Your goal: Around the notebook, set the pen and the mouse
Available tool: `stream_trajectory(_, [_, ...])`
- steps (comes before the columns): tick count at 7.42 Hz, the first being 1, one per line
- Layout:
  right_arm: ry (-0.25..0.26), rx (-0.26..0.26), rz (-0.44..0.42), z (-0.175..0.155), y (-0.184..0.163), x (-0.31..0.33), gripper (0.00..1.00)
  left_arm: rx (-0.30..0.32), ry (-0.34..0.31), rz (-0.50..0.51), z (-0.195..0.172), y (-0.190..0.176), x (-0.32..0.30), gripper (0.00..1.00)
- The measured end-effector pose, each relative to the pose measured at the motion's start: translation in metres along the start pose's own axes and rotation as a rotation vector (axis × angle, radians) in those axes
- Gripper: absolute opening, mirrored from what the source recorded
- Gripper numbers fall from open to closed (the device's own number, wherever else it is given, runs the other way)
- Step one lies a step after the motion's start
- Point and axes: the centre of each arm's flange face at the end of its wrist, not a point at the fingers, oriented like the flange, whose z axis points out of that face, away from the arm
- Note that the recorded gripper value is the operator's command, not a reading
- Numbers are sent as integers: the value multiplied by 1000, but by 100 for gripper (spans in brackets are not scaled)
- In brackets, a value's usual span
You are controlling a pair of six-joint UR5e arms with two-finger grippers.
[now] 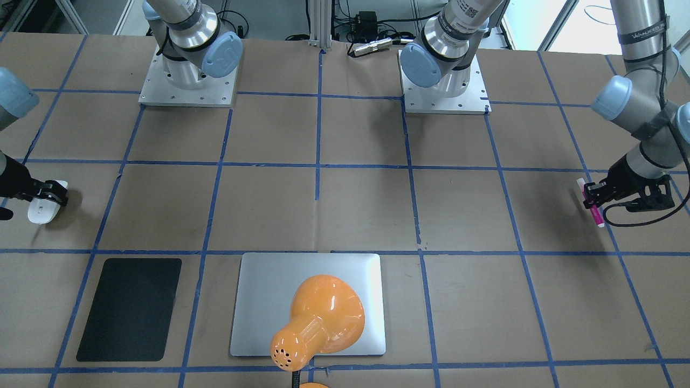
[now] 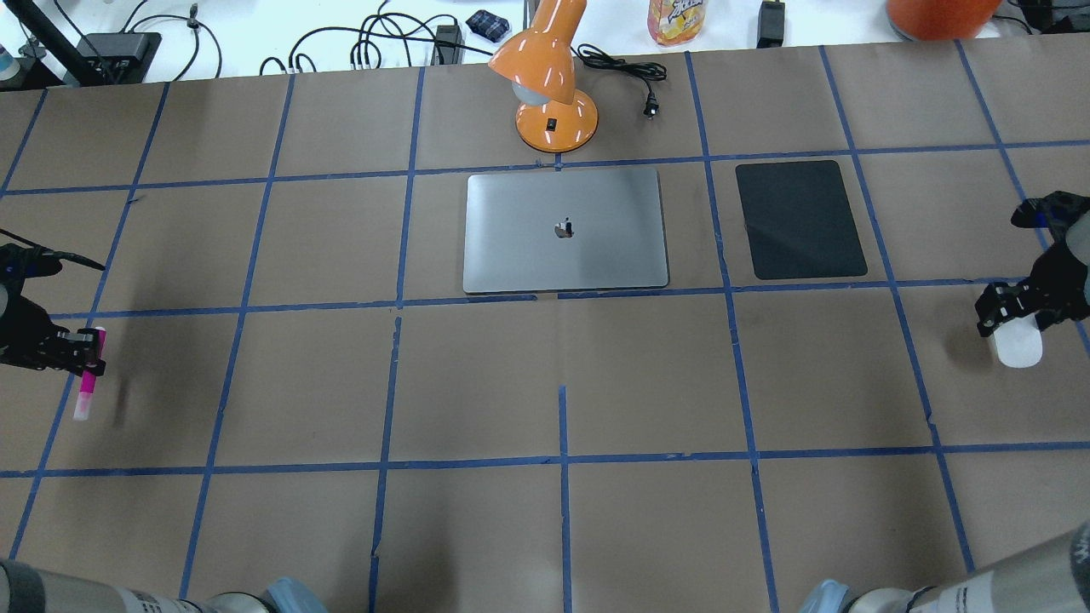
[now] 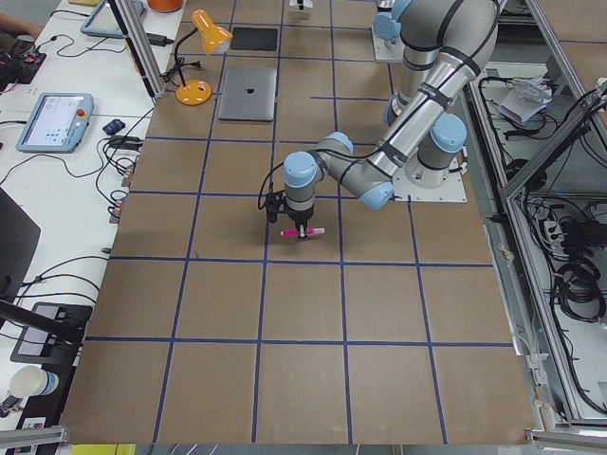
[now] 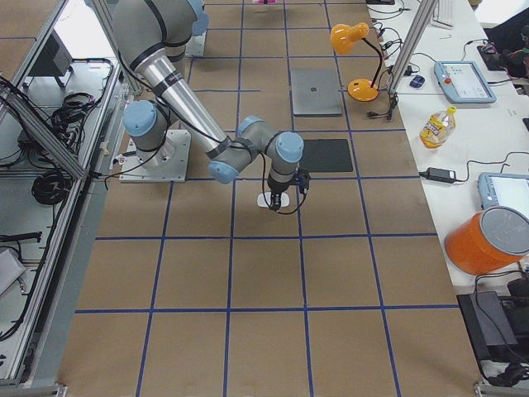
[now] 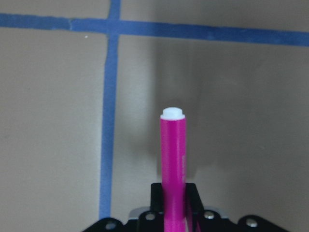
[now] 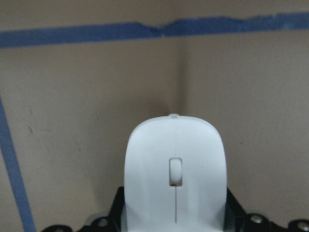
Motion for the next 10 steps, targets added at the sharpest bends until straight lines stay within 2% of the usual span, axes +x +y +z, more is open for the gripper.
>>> stream_trajectory(2, [51,91,-66,-49,-54,-81,47,-31,7,-111,-49,4,98,1])
stream_trajectory(3, [40,125,-72,-59,-76,-115,47,-29,-1,-203,-68,8,153,1])
stream_trajectory(4, [12,142,-63,-57,-98,-145,47,-17,-10,-294,-79,14,210,1])
stream_trajectory(6, [-28,133,-19,-35,-130,-183,47,-22,-15,-468,-76,33,323,0])
stream_trajectory(7, [-49,124,1,-24,-138,-189,47,-42,-7,-623,-67,48,377,0])
stream_trajectory(10, [-62,133,21,-17,-166,-190,48,-116,156,-1113,-38,68,489,0])
